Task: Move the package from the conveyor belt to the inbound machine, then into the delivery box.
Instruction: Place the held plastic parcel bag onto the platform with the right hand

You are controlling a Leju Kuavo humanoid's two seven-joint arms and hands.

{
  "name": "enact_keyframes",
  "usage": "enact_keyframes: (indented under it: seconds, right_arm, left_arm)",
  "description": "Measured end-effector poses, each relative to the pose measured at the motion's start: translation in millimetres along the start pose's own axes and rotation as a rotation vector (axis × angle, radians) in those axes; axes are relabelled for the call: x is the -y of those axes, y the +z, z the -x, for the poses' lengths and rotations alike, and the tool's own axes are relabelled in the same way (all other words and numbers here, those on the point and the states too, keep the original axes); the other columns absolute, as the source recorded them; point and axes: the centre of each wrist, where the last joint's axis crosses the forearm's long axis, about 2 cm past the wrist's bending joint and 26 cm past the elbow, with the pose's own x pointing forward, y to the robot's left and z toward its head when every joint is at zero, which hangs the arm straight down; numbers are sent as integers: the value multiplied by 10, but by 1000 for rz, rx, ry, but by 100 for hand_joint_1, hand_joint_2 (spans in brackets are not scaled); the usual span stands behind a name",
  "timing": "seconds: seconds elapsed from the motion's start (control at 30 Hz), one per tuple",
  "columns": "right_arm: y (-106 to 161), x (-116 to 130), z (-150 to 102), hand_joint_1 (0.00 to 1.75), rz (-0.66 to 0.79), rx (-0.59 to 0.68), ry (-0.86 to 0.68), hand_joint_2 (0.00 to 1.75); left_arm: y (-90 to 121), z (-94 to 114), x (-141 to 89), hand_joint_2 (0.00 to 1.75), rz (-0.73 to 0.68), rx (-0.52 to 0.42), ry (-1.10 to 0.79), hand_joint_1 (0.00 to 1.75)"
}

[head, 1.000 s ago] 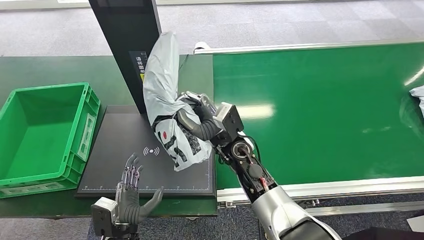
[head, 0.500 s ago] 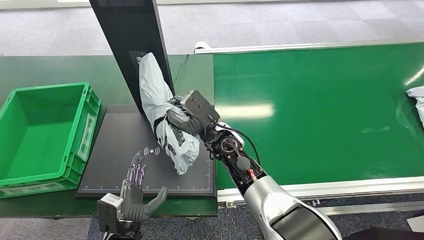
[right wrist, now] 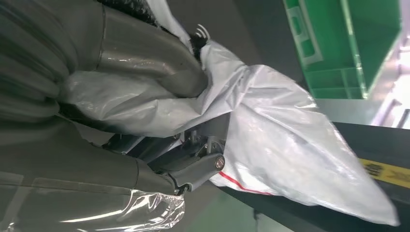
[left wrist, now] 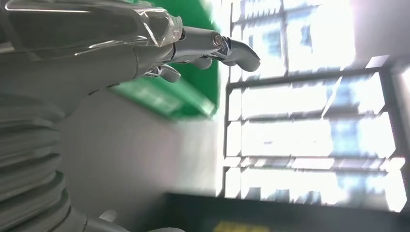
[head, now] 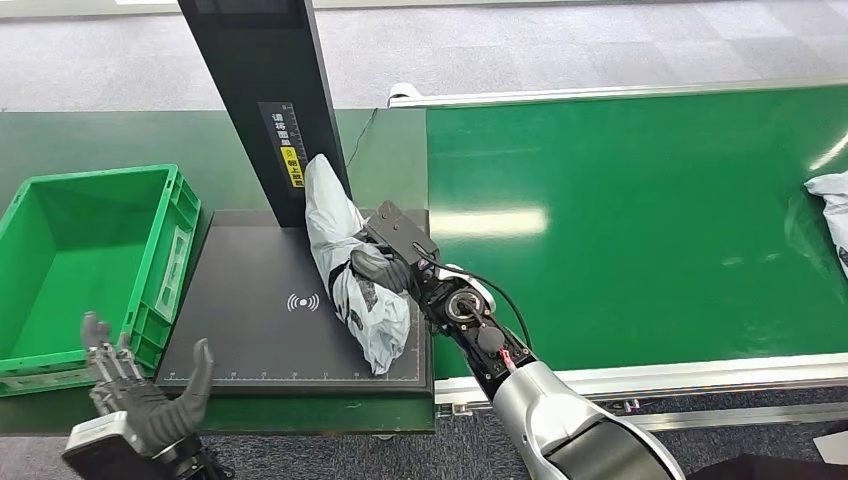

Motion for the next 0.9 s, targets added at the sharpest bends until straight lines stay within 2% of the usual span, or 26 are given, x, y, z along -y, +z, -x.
enact_keyframes:
  seconds: [0.1,0.3,0.57,0.7,0.8,0.9]
  right_arm:
    - [10,-15,36,0,-15,-21,4,175]
    - [17,-20,55,0,-34,13,1,175]
    - [61,107,93,0,18,238,-65,175]
    - [79,218,54,0,67,427,-126,175]
    - [96,288,-41,0,125,602,-205,175]
    - [149,354,-129,0,193,722,-262,175]
  left_arm:
    - [-68,-78,-39,175,-80,33,-27,0]
    - [-114,-154,-69,175,-118,73,-53,0]
    - [-205,-347,-173,175,-147,180,-90,0]
    - [-230,-433,-233,175,-165,218,-101,0]
    - [-224,-456,-261,175,-173,222,-103,0]
    - [-212,-458,-274,175,-174,220,-106,0]
